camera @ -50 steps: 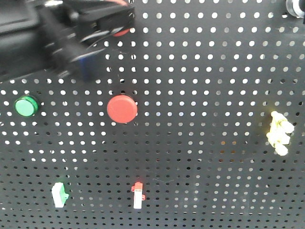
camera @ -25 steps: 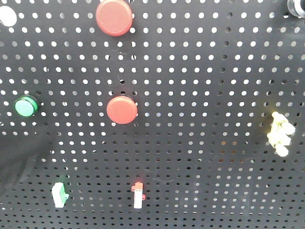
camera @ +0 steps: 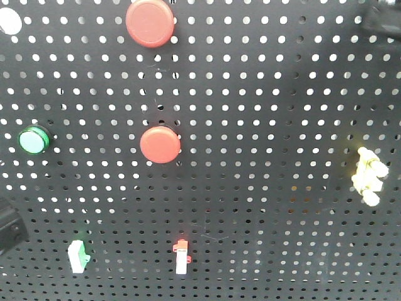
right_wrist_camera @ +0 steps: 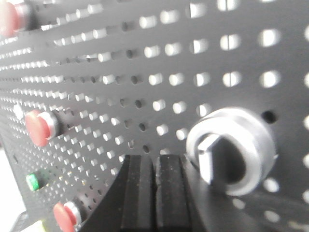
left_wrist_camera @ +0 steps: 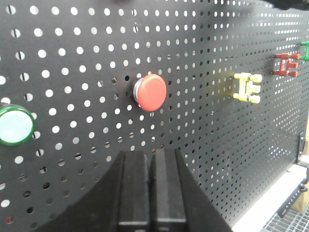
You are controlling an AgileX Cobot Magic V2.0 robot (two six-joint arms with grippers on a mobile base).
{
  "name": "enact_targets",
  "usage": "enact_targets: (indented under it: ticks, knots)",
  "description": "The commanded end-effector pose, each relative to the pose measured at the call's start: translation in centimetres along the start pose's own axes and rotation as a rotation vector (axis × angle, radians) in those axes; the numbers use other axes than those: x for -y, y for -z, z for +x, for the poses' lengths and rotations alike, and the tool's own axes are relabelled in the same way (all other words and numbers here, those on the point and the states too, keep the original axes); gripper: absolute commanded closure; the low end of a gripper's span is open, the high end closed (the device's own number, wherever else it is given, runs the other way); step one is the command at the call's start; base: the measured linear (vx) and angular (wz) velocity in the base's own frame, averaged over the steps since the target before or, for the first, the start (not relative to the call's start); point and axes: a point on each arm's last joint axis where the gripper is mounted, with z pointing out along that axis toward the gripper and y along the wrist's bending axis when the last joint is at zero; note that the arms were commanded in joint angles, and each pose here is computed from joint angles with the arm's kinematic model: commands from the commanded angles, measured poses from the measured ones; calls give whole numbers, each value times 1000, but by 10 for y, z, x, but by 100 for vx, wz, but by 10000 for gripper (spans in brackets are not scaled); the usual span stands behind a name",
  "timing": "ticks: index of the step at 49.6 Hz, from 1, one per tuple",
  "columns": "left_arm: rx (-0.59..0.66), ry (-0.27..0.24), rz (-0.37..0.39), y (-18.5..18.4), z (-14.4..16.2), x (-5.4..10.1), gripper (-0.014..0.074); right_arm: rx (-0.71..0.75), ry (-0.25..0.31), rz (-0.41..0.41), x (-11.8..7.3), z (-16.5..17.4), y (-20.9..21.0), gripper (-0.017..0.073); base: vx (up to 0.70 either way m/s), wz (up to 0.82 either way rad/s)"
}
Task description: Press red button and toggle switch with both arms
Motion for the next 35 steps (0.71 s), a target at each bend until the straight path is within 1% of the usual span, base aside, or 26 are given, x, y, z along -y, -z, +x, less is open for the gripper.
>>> enact_targets:
  ticks: [1, 10, 19, 21, 22, 28, 35]
  knots:
    - [55, 26, -43, 1, -12, -4, 591, 60, 9, 40, 0, -12, 4, 562, 0, 0]
    - [55, 26, -43, 1, -12, -4, 591, 59, 41, 91, 4, -12, 4, 562, 0, 0]
    - [55, 26, -43, 1, -12, -4, 591, 47, 88, 200, 12, -12, 7, 562, 0, 0]
    - [55, 26, -43, 1, -12, -4, 591, 44, 103, 217, 14, -12, 7, 562, 0, 0]
    - [55, 26, -43, 1, -12, -4, 591, 73, 126, 248, 13, -16, 11, 562, 0, 0]
    - [55, 26, -43, 1, -12, -4, 591, 101, 151, 283, 12, -20, 15, 562, 0, 0]
    - [56, 26, -44, 1, -12, -4, 591, 75, 152, 284, 12, -17, 15, 562, 0, 0]
